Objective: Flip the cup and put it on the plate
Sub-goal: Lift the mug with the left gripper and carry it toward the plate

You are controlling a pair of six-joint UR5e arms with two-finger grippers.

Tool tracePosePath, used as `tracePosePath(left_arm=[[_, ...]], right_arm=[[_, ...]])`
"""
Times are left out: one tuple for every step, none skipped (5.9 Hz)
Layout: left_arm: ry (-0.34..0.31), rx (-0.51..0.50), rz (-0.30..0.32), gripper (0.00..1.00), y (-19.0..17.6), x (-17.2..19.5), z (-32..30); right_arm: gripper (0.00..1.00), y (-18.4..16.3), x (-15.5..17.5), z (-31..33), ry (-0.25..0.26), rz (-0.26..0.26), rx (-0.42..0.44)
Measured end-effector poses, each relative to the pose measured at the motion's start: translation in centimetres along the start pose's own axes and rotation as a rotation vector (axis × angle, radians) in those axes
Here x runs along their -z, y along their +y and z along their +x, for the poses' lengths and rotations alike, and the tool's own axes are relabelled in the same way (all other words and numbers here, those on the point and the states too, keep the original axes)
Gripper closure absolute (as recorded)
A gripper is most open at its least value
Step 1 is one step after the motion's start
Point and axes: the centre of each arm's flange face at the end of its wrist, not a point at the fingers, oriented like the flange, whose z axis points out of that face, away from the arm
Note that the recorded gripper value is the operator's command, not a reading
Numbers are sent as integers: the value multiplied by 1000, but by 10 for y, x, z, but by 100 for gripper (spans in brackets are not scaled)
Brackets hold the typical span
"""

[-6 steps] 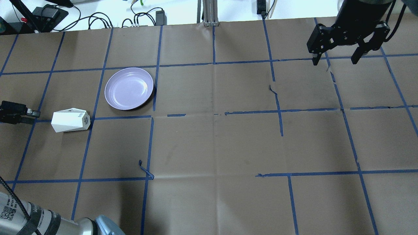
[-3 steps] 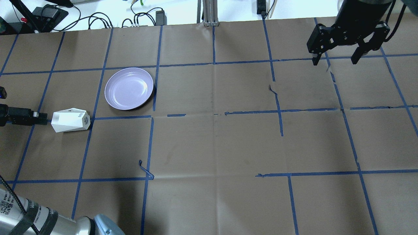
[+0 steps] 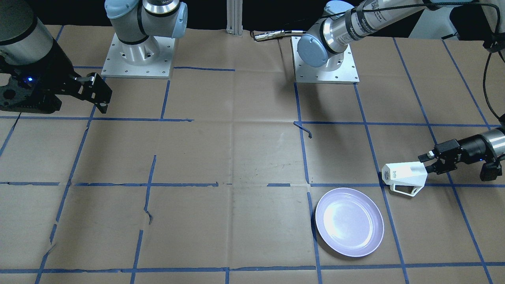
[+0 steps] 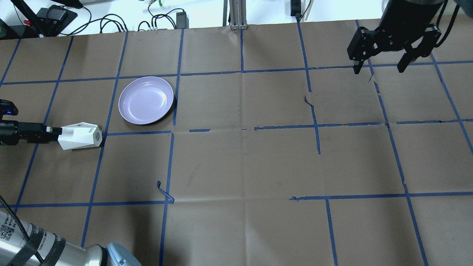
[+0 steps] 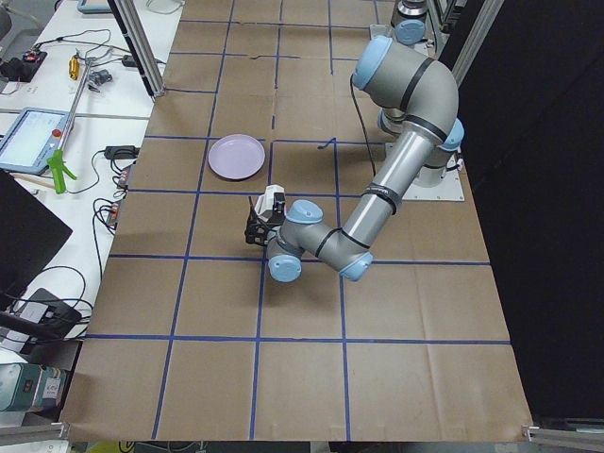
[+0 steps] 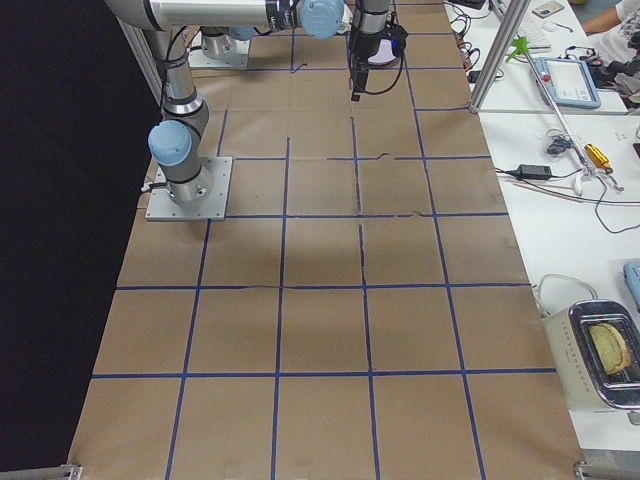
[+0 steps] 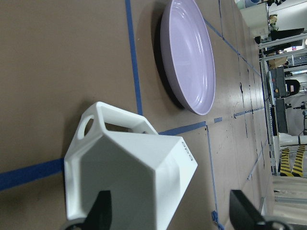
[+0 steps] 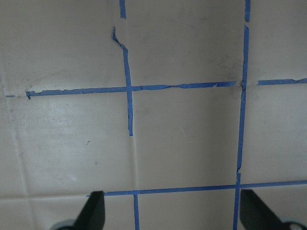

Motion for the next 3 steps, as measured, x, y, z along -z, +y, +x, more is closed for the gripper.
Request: tracePosePath(left_arm=[[0, -4, -1, 90, -1, -1, 0], [-2, -6, 0, 100, -2, 0, 0], [-7, -7, 2, 100, -4, 2, 2]], right_arm=[[0, 0, 0, 0, 0, 0, 0], [0, 0, 0, 0, 0, 0, 0], [0, 0, 0, 0, 0, 0, 0]])
